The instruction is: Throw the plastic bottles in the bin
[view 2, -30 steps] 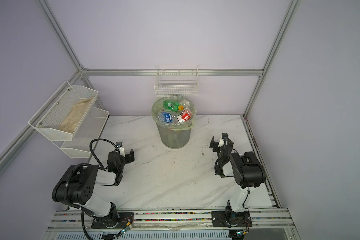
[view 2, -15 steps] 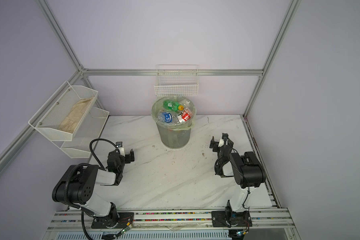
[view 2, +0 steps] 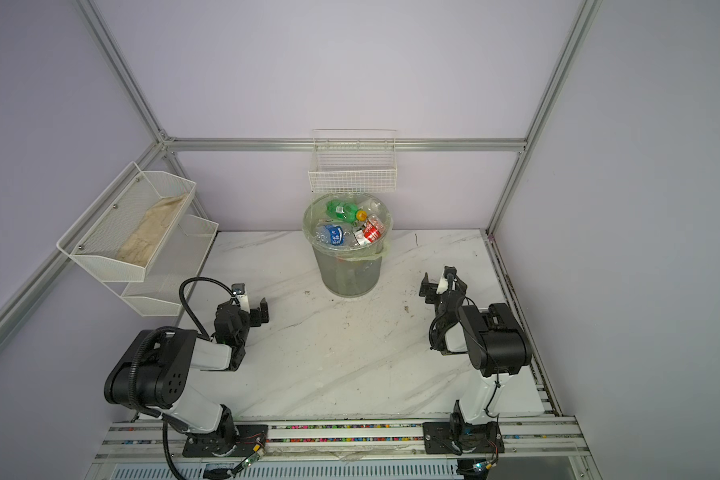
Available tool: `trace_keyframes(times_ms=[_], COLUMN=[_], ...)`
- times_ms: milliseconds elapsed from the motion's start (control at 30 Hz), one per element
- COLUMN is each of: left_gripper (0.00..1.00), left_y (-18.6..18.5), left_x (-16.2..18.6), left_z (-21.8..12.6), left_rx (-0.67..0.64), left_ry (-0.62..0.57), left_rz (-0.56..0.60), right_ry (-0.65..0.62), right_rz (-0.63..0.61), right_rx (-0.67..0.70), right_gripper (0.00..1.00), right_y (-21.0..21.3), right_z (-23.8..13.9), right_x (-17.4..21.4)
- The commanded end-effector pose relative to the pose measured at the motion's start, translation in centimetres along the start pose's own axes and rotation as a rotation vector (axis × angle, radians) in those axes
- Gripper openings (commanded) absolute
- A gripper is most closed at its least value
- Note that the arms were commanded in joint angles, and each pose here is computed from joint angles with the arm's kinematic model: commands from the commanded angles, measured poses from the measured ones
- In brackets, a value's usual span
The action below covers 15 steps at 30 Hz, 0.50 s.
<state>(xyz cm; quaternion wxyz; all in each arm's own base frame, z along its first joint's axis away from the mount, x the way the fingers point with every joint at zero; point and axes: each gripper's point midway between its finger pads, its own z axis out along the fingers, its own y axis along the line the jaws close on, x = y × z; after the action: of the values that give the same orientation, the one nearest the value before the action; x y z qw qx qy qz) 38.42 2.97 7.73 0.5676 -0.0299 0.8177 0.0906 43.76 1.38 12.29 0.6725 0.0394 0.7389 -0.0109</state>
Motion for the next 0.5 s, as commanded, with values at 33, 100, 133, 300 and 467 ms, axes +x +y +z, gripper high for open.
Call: trace_keyframes(times_ms=[33, 100, 133, 300, 467], left_gripper=[1.0, 1.0, 1.0, 1.0, 1.0], left_y=[0.08, 0.08, 0.11, 0.07, 0.11], left_x=[-3.96, -3.92, -3.96, -3.93, -4.02], left_z=[0.44, 0.44, 0.44, 0.45, 0.45], left_rx=[-0.001, -0.001, -0.002, 0.0, -0.002], left_ry=[-0.106, -0.105, -0.106, -0.104, -0.108], left_rz=[-0.033, -0.033, -0.034, -0.034, -0.035], right_ry=[-0.032, -0.031, -0.031, -0.029, -0.031], right_rz=[0.005, 0.005, 0.005, 0.005, 0.005], right_rx=[0.015, 0.015, 0.015, 0.016, 0.015], right_gripper=[0.97, 0.97, 0.97, 0.97, 0.97], right_y=[-0.3, -0.31, -0.3, -0.32, -0.31], right_z=[0.13, 0.11, 0.14, 0.13, 0.13], right_x=[-1.19, -1.17, -1.16, -1.13, -1.17])
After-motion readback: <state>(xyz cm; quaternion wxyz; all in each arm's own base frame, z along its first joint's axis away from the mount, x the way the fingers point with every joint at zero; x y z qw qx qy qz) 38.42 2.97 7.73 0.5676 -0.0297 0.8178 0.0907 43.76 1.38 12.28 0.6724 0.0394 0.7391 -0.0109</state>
